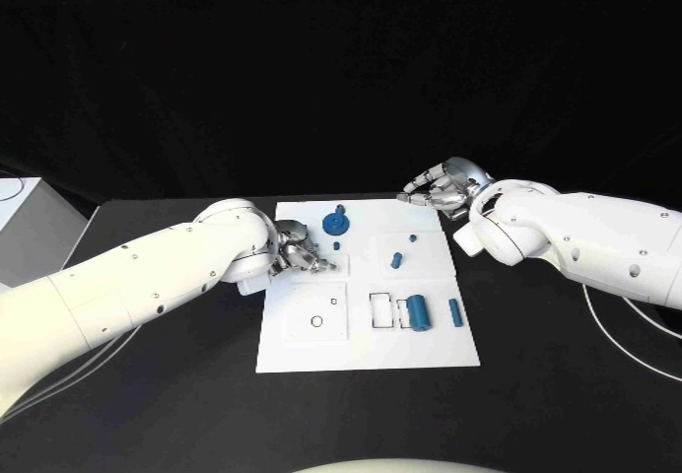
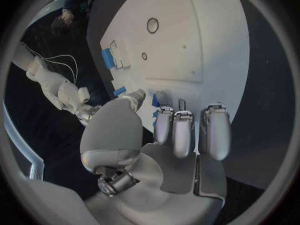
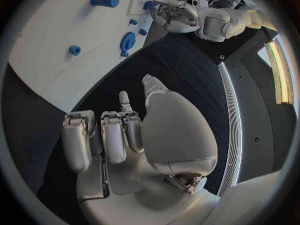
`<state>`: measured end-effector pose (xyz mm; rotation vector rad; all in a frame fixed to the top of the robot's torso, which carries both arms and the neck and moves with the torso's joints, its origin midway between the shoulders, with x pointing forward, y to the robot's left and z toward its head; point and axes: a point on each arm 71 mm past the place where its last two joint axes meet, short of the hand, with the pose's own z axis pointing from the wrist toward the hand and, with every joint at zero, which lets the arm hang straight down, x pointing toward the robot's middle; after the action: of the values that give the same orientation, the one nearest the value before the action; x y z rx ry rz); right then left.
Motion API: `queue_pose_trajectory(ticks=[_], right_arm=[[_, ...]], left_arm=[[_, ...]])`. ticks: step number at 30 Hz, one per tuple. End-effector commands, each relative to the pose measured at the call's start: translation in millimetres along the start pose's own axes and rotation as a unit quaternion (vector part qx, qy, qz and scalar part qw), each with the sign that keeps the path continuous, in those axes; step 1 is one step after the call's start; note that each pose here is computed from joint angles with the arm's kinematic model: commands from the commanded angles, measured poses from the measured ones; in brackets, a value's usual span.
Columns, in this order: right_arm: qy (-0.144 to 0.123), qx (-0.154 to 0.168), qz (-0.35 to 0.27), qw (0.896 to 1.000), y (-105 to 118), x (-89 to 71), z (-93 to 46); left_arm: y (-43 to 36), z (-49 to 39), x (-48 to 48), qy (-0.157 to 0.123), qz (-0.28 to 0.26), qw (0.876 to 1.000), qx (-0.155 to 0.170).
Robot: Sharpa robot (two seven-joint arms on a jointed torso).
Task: Assemble the parts on the task board
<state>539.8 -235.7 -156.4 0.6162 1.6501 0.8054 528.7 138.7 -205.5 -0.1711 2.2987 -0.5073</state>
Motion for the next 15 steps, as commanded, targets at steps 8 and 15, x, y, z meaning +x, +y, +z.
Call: queue_pose_trajectory(ticks=[8, 15], right_arm=[[0.005, -0.004, -0.002, 1.0, 0.5, 0.7, -0.3], [0.005, -0.004, -0.002, 1.0, 0.5, 0.7, -0.3]], left_arm=[[0.3, 4.2, 2.2, -0.01, 0.015, 1.0, -0.004], [0.0, 4.6, 2.8, -0.011, 0.015, 1.0, -0.004]])
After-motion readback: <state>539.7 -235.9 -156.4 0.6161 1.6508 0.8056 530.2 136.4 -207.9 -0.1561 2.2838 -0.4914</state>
